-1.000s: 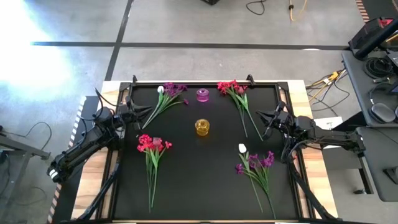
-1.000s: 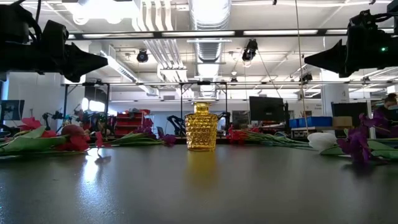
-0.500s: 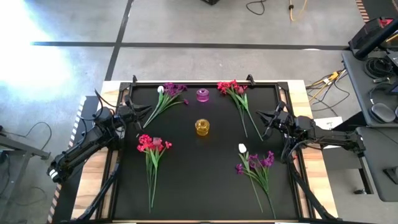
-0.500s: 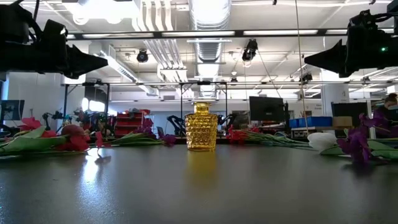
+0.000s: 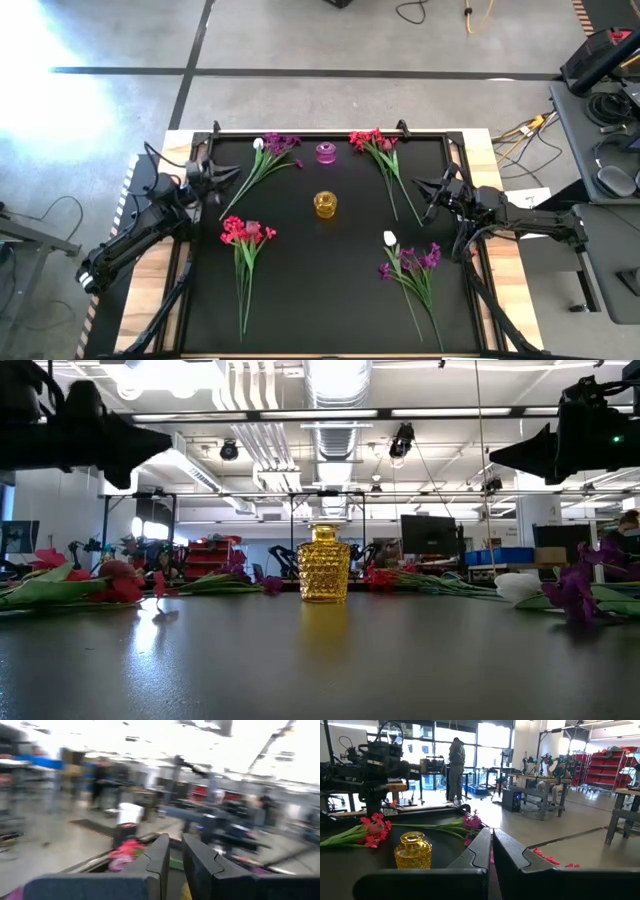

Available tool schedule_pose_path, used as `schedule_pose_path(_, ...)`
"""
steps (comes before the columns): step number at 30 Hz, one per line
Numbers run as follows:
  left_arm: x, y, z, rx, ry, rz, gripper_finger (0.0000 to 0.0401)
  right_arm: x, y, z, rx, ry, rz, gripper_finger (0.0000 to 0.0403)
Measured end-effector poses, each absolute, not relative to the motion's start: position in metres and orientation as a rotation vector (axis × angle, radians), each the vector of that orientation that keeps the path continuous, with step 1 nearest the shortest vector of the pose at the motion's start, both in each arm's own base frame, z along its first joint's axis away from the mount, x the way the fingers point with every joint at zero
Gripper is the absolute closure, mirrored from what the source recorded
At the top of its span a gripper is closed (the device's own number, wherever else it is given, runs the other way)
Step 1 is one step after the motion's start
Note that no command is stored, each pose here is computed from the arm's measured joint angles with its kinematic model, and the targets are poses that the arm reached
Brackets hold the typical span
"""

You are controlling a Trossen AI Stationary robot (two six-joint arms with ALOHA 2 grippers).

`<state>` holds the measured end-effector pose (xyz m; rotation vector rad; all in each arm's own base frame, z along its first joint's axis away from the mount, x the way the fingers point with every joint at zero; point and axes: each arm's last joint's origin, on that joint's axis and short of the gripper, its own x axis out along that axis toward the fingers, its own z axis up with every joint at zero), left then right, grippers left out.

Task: Sort flowers into vase by color
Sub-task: Put the top white tulip into the yellow vase

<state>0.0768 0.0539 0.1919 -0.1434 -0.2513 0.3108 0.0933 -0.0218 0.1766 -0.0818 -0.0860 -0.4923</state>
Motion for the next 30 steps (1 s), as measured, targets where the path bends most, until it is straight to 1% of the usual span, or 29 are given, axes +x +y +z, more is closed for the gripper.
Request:
schedule_pose_path(2,0.077,0.051,0.194,-0.129,-0.251,0.212,0.0365,0.093,-0.022,0.177,-0.082,-0.086,-0.492,0.0390)
schedule_pose_path(3,0.078,0.050,0.194,-0.129,-0.249,0.192,0.0365,0.093,-0.022,0.177,-0.082,-0.086,-0.492,0.0390)
schedule_pose_path(8,0.080,0.052,0.192,-0.129,-0.223,0.200,0.0370,0.093,-0.022,0.177,-0.082,-0.086,-0.492,0.0390)
schedule_pose_path(12,0.083,0.055,0.187,-0.139,-0.171,0.201,0.0397,0.093,-0.022,0.177,-0.084,-0.086,-0.493,0.0390)
schedule_pose_path(17,0.089,0.061,0.181,-0.178,-0.081,0.213,0.0400,0.093,-0.022,0.177,-0.200,-0.056,-0.498,0.0390)
schedule_pose_path(20,0.093,0.064,0.189,-0.199,-0.035,0.219,0.0401,0.093,-0.022,0.177,-0.251,-0.044,-0.500,0.0390)
schedule_pose_path(23,0.098,0.070,0.204,-0.208,0.063,0.275,0.0401,0.093,-0.022,0.177,-0.261,-0.041,-0.500,0.0390)
schedule_pose_path(26,0.103,0.079,0.221,-0.237,0.181,0.393,0.0401,0.093,-0.022,0.177,-0.238,-0.047,-0.499,0.0390)
schedule_pose_path(28,0.108,0.086,0.227,-0.286,0.252,0.464,0.0401,0.093,-0.022,0.177,-0.206,-0.055,-0.498,0.0390)
schedule_pose_path(30,0.115,0.093,0.231,-0.307,0.345,0.496,0.0401,0.093,-0.022,0.177,-0.179,-0.062,-0.497,0.0390)
